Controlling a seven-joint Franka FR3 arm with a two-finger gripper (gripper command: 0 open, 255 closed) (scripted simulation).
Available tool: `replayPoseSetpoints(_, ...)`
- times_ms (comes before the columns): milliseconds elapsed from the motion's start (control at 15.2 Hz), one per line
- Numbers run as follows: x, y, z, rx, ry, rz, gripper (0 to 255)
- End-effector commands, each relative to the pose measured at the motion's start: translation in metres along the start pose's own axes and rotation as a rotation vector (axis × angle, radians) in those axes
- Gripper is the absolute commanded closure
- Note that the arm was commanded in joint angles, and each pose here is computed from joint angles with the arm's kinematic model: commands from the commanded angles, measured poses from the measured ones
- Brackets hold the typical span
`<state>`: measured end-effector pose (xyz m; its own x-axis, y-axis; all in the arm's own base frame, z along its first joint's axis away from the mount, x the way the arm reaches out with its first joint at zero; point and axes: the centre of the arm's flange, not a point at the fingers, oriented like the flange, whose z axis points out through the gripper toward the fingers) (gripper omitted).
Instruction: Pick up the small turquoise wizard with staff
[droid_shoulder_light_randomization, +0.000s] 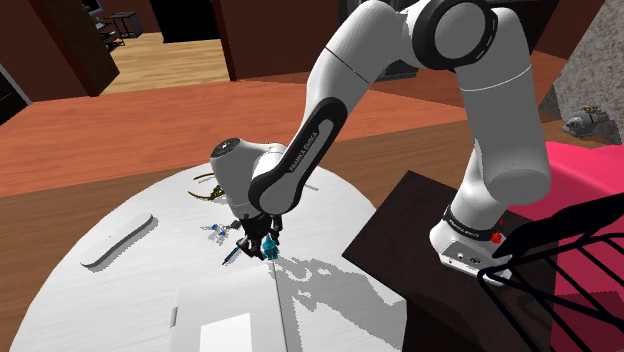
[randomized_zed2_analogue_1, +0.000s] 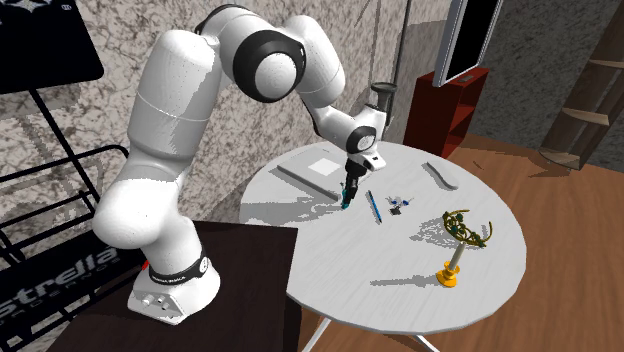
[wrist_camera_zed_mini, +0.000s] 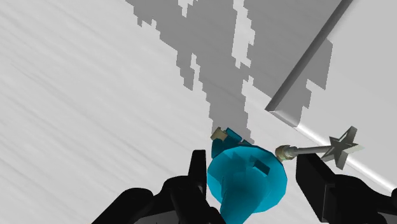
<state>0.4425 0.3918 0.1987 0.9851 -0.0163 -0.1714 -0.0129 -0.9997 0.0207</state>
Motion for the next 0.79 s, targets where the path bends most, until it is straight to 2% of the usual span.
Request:
replayPoseSetpoints(0, 0.001, 0.001, 0.001, -0.002, -0.001, 0.002, 255)
replayPoseSetpoints(132, 0.001, 0.001, 0.001, -0.002, -0.001, 0.002, 255)
replayPoseSetpoints(726, -0.007, 0.002, -0.046, -0.002, -0.001, 0.002, 255)
